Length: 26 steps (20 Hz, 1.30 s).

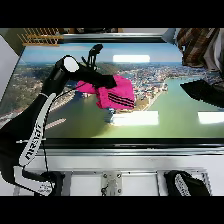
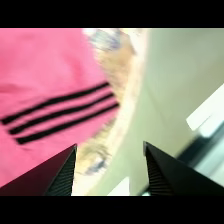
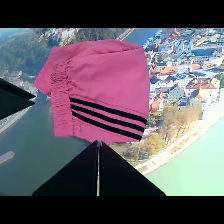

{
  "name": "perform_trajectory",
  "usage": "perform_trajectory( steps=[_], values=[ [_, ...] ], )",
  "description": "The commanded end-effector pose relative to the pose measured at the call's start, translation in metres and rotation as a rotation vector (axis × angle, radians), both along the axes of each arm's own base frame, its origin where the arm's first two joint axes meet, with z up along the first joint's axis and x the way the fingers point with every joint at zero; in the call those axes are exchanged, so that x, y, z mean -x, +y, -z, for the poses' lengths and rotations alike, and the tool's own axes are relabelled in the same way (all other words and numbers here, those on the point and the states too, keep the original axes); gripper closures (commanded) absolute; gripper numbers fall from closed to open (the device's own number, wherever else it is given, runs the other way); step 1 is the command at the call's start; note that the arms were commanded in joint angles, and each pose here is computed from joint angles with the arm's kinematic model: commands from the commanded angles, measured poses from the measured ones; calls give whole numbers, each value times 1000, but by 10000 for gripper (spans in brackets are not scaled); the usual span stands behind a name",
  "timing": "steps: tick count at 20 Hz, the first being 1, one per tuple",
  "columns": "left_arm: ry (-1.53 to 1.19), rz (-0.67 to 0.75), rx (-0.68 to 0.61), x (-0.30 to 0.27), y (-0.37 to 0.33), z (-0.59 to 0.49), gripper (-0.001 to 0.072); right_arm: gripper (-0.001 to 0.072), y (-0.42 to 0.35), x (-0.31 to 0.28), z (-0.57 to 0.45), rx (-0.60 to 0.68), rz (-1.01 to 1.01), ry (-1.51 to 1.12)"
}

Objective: Fold the clothes and pants, and hang the long-sleeved shirts on hangers.

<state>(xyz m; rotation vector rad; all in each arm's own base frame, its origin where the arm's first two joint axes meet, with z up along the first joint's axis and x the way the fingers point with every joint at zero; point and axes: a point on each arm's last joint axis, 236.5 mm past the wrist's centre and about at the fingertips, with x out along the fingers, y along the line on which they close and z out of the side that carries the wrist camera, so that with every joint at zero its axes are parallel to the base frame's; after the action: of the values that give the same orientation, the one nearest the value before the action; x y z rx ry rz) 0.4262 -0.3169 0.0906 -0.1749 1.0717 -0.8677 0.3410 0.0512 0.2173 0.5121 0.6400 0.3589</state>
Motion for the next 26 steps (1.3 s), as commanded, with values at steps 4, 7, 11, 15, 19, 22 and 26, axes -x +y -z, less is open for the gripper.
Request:
perform_trajectory(
  steps=[4, 7, 11, 15, 19, 22, 26],
  values=[
    [-19, 44, 27, 20, -2, -29, 46, 706, 1, 1, 0, 1, -3, 3],
    [72, -197, -108, -12, 60, 11, 46, 707, 2, 4, 4, 7, -14, 17],
    [247, -384, -146, -1, 91, 108, 46, 706, 2, 4, 4, 6, -17, 21],
    [329, -499, -52, 2, 83, 153, 46, 706, 2, 4, 4, 6, -17, 21],
    [408, -496, 47, 3, 62, 162, 46, 707, 2, 4, 4, 6, -17, 21],
    [404, -485, 112, 0, 47, 151, 47, 707, 2, 4, 5, 5, -17, 23],
    [386, -457, 113, 7, 26, 151, 91, 706, 2, 4, 7, 3, -17, 27]
  ],
)
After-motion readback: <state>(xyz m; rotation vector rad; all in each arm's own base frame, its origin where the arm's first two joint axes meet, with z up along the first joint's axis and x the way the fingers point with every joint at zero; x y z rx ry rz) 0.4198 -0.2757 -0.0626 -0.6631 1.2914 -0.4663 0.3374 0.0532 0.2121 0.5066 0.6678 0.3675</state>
